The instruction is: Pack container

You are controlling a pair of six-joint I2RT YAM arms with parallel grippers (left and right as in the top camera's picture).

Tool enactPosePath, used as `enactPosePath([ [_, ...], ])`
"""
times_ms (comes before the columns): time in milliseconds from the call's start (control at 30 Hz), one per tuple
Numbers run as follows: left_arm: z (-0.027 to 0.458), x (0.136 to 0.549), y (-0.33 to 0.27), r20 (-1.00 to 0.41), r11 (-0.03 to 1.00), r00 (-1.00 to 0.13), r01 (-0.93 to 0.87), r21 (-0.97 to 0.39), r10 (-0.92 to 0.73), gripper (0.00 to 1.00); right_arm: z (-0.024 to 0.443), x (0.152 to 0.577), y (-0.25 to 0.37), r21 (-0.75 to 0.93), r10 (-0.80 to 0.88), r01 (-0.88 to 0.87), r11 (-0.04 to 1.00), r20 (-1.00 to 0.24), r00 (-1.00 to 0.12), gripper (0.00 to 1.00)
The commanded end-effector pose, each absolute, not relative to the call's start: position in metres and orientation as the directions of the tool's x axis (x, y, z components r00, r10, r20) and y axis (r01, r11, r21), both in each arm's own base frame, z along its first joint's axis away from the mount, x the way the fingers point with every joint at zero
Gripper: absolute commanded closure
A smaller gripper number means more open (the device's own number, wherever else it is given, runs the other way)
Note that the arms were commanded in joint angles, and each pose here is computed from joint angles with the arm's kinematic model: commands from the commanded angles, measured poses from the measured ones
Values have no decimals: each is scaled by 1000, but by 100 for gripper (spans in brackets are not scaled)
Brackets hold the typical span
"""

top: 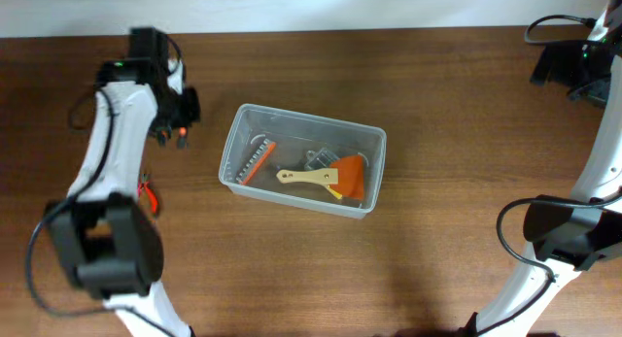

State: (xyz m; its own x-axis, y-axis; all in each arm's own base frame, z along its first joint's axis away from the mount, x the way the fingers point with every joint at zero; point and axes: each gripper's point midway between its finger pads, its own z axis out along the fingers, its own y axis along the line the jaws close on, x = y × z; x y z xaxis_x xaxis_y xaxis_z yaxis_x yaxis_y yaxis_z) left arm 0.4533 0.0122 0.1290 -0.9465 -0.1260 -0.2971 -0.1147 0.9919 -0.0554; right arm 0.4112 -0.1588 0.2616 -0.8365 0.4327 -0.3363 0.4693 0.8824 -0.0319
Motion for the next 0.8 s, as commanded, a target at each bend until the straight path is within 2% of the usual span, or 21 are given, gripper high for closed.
enactPosePath([
  [0, 215, 449, -13, -480, 998, -877, 23, -66, -12, 98, 270, 410, -160, -24, 440, 479, 878, -358, -824, 1],
  [233, 250, 415, -100, -528, 948, -815, 313, -57, 237, 98, 270, 410, -160, -24, 440, 479, 878, -358, -824, 1],
  [367, 244, 393, -149, -501, 870, -758, 493, -22, 417, 98, 270, 410, -160, -24, 440, 479, 878, -358, -824, 1],
  [500, 237, 370, -195, -478, 746, -647, 666, 26, 594, 98, 270, 410, -160, -24, 440, 479, 878, -358, -824, 1],
  [767, 199, 353, -221, -394, 609, -544, 792, 50, 741, 98, 270, 410, -160, -24, 440, 479, 878, -358, -824, 1],
])
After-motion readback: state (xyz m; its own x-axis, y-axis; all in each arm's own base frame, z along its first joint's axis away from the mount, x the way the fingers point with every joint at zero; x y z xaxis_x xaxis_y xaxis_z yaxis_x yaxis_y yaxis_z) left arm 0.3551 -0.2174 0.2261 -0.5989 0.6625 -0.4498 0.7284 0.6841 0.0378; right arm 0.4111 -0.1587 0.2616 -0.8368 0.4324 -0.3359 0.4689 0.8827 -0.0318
